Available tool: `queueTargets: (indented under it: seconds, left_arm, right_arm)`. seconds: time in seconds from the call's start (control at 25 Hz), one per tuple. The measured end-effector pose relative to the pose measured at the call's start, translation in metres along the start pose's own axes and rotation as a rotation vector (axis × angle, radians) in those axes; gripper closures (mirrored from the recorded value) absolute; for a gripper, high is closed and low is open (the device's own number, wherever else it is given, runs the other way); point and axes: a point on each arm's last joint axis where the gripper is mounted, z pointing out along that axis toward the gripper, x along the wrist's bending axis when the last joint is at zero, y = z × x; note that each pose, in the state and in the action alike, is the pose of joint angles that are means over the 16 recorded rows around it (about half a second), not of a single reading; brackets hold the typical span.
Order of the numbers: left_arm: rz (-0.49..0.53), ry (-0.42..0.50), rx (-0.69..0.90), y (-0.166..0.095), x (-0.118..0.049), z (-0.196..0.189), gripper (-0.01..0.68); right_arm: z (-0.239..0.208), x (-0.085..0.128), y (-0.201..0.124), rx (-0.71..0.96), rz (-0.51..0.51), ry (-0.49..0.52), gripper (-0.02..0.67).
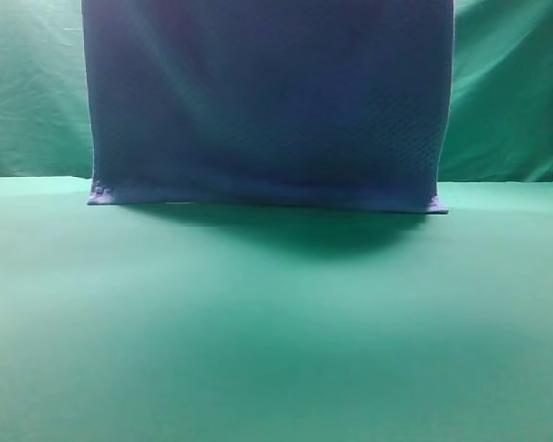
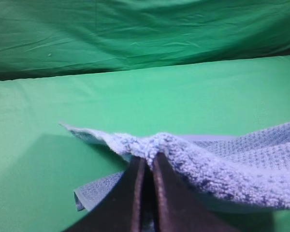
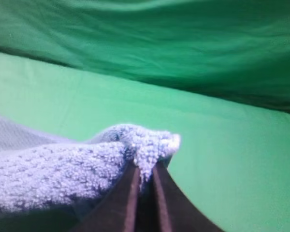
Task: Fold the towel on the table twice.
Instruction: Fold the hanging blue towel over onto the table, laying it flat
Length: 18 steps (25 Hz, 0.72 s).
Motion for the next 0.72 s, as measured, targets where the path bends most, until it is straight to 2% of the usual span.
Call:
queueTargets:
  seconds: [0.28,0.72]
  left_arm:
    - [-0.027,0.005,0.053,-0.032,-0.001,-0.006,0.673]
    - [-0.061,0.025,0.096,-0.114,-0.004,-0.041,0.673]
  right_arm:
    - [-0.009,0.0,-0.035,0.053,-0.004,0.009,0.649]
    - [-0.042,0.015,-0.092,0.08,-0.02,0.068,0.649]
